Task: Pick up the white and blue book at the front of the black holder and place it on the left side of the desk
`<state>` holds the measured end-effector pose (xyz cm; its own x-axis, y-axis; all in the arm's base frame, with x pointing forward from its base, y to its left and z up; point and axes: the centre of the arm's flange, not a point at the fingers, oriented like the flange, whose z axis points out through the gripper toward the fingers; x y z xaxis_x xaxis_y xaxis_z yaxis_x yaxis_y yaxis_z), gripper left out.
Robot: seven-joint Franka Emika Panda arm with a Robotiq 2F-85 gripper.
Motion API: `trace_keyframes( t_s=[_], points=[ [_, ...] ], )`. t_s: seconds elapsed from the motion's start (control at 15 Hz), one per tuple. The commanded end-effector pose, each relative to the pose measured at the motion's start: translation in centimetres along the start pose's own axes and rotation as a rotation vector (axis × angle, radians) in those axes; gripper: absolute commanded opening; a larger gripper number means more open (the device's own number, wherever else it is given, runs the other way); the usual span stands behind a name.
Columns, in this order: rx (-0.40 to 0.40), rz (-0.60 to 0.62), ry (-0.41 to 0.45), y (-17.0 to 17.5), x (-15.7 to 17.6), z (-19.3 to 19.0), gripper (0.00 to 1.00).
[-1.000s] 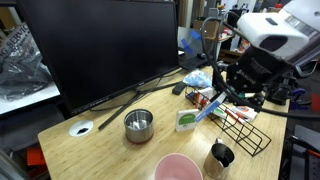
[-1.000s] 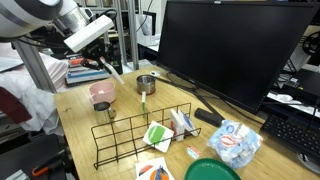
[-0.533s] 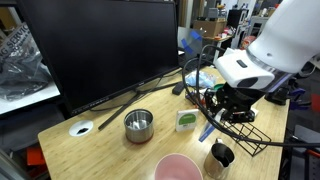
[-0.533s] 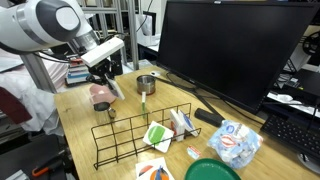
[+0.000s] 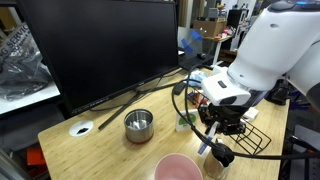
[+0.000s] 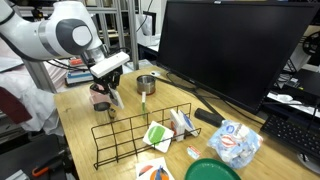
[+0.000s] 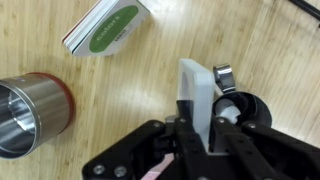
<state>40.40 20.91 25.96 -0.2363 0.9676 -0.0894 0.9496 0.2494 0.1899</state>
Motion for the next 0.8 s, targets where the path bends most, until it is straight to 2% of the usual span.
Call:
trace_keyframes(
  t_s=[0.0, 0.33, 0.73],
  points=[
    [0.027, -0.015, 0.041, 1.7, 0.4, 1.6, 0.04],
    [0.052, -0.013, 0.048, 2.6, 0.8, 3.5, 0.04],
    [0.054, 0.027, 0.035, 3.4, -0.4, 4.3, 0.04]
  ],
)
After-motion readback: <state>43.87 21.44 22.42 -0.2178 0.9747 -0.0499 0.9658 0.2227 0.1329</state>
